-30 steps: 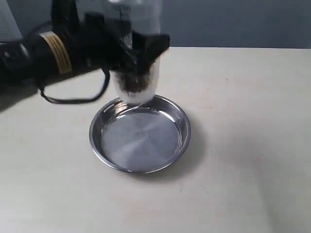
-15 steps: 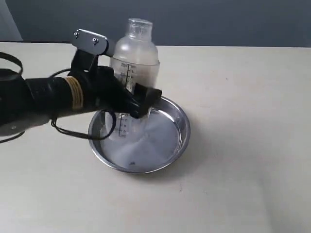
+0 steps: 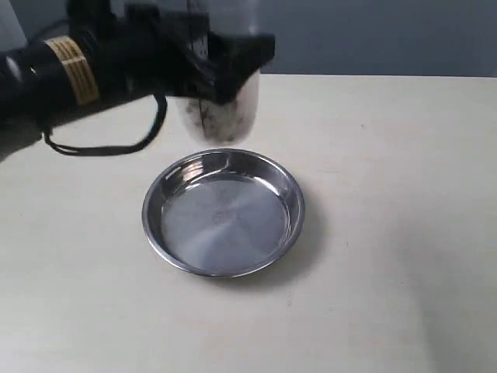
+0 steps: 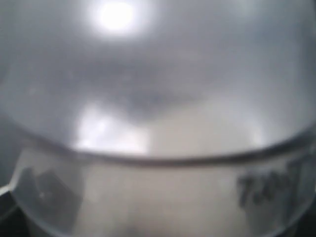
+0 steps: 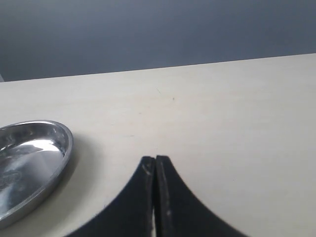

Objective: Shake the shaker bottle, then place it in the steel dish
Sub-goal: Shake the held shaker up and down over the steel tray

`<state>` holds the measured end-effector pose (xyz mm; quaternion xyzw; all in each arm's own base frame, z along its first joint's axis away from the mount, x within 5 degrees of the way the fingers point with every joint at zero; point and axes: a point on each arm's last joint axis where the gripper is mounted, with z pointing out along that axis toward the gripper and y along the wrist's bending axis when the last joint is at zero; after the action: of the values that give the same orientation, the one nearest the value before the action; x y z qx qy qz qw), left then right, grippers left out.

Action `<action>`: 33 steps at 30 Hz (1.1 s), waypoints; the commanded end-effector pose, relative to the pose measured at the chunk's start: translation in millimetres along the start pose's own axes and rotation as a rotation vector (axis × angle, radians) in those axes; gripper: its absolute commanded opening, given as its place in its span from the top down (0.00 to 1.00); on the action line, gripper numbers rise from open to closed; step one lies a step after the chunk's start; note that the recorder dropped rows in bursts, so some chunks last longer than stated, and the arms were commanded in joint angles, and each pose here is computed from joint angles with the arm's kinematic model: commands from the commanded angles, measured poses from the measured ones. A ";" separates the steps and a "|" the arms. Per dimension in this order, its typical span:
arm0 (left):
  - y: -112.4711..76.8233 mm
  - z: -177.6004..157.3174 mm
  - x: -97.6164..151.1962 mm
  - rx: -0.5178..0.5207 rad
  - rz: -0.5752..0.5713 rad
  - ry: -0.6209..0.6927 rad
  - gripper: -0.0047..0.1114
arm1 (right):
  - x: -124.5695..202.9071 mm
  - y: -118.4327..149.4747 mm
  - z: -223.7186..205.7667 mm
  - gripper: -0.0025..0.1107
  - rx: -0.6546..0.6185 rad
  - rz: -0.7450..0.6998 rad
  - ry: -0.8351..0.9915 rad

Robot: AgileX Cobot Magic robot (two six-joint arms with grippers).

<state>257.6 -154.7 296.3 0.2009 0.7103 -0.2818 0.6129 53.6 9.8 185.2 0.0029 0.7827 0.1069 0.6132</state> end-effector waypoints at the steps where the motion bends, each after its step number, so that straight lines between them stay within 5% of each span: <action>1: 15.5 14.2 93.6 -0.068 -0.105 0.317 0.96 | -0.3 0.1 -0.2 0.99 -0.002 -0.006 -0.009; 2: 14.7 15.0 93.0 -0.059 -0.117 0.303 0.96 | -0.3 0.1 -0.2 0.99 -0.002 -0.006 -0.009; 7: -7.5 -1.8 11.4 0.077 -0.066 -0.035 0.96 | -0.3 0.1 -0.2 0.99 -0.002 -0.006 -0.009; 11: -3.9 1.0 33.8 0.049 -0.133 0.124 0.96 | -0.3 0.1 -0.2 0.99 -0.002 -0.006 -0.009; 12: -4.9 0.5 40.4 0.067 -0.058 0.167 0.96 | -0.3 0.1 -0.2 0.99 -0.002 -0.006 -0.009; 14: 17.1 -3.3 50.7 -0.079 0.101 0.280 0.96 | -0.3 0.1 -0.2 0.99 -0.002 -0.006 -0.009; 15: 42.8 -5.9 54.9 -0.231 0.034 0.302 0.96 | -0.3 0.1 -0.2 0.99 -0.002 -0.006 -0.009; 17: 86.4 -11.6 64.2 -0.477 -0.274 0.221 0.96 | -0.3 0.1 -0.2 0.99 -0.002 -0.006 -0.009; 18: 83.8 -10.3 65.3 -0.463 -0.285 0.213 0.96 | -0.3 0.1 -0.2 0.99 -0.002 -0.006 -0.009; 20: 38.1 -2.0 59.7 -0.201 -0.026 0.269 0.96 | -0.3 0.1 -0.2 0.99 -0.002 -0.006 -0.009; 22: 0.9 0.0 55.0 -0.013 0.112 0.260 0.96 | -0.3 0.1 -0.2 0.99 -0.002 -0.006 -0.009; 23: 2.9 0.1 53.4 -0.046 0.081 0.251 0.96 | -0.3 0.1 -0.2 0.99 -0.002 -0.006 -0.009; 26: 56.6 0.5 64.1 -0.398 -0.288 0.181 0.96 | -0.3 0.1 -0.2 0.99 -0.002 -0.006 -0.009; 27: 57.4 2.5 67.0 -0.413 -0.349 0.175 0.96 | -0.3 0.1 -0.2 0.99 -0.002 -0.006 -0.009; 28: 40.2 6.2 66.3 -0.312 -0.266 0.220 0.96 | -0.3 0.1 -0.2 0.99 -0.002 -0.006 -0.009; 30: -15.0 7.6 60.2 0.020 0.097 0.283 0.96 | -0.3 0.1 -0.2 0.99 -0.002 -0.006 -0.009; 31: -28.4 5.9 57.6 0.096 0.223 0.299 0.96 | -0.3 0.1 -0.2 0.99 -0.002 -0.006 -0.009; 33: -6.9 7.7 56.6 -0.055 0.087 0.318 0.96 | -0.3 0.1 -0.2 0.99 -0.002 -0.006 -0.009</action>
<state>247.1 -168.7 226.7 0.2610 0.8052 -0.2018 0.4927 53.5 9.8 185.1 0.0028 0.7833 0.1068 0.6124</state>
